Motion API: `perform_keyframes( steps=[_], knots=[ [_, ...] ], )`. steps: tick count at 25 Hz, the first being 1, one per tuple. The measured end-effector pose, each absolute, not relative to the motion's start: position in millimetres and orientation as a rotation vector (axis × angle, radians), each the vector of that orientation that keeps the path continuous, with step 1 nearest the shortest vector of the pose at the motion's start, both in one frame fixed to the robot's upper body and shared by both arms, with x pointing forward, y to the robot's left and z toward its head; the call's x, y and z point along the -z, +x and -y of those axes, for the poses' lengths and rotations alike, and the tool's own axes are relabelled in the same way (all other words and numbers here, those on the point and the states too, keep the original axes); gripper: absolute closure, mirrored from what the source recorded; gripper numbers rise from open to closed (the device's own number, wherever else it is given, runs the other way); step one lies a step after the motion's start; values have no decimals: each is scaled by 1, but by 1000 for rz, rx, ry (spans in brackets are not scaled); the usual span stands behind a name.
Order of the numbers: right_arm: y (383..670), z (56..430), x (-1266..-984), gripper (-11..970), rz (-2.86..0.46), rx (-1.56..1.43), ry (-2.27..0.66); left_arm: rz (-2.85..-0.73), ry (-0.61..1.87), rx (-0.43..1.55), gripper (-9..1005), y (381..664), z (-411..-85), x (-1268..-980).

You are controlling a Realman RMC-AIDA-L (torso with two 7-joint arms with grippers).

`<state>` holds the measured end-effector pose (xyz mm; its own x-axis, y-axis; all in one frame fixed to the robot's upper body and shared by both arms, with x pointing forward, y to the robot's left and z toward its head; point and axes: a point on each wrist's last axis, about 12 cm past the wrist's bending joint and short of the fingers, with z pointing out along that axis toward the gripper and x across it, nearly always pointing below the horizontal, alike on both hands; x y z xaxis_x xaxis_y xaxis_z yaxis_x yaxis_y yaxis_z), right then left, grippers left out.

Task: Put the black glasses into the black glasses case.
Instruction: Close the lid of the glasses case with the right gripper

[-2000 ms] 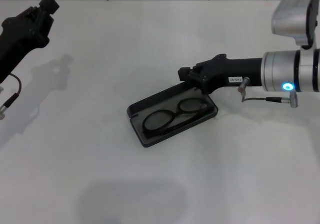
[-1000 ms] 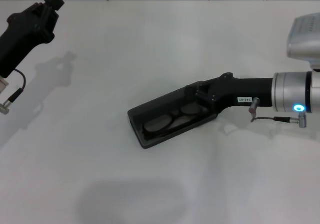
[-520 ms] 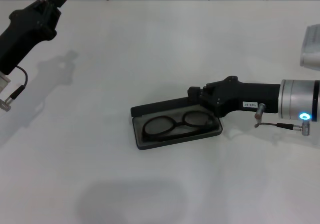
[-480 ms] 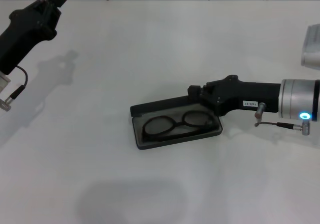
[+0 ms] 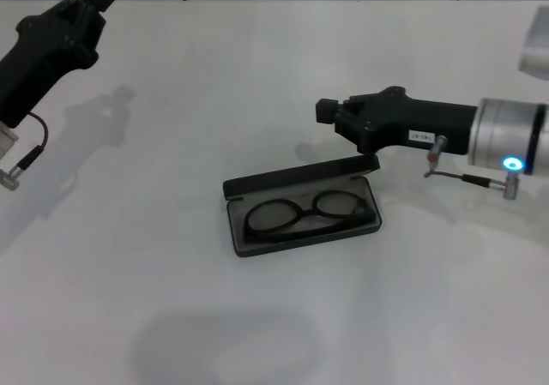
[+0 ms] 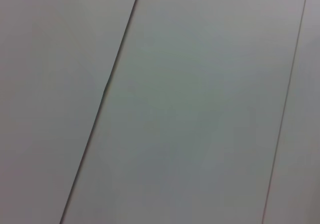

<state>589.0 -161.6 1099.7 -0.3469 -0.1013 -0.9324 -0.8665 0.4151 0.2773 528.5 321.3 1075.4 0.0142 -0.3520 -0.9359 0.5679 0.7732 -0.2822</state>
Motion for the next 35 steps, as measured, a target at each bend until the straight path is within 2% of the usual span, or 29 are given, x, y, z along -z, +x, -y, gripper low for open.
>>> perform_keyframes(
  steps=[7, 16, 22, 26, 35],
  knots=[
    [585, 147, -1104, 942, -1738, -1098, -934, -1384, 190, 723, 948, 527, -322, -1075],
    [567, 172, -1124, 942, -1661, -1312, -1208, -1370, 193, 741, 947, 526, -322, -1077],
    [558, 195, -1114, 942, -1802, -1342, -1335, -1371, 190, 745, 946, 525, -324, -1077],
    [557, 188, -1098, 942, -1919, -1271, -1381, -1369, 188, 749, 945, 525, -322, -1077],
    [556, 173, -1083, 942, -2004, -1210, -1378, -1371, 185, 749, 944, 524, -322, -1076]
  ],
)
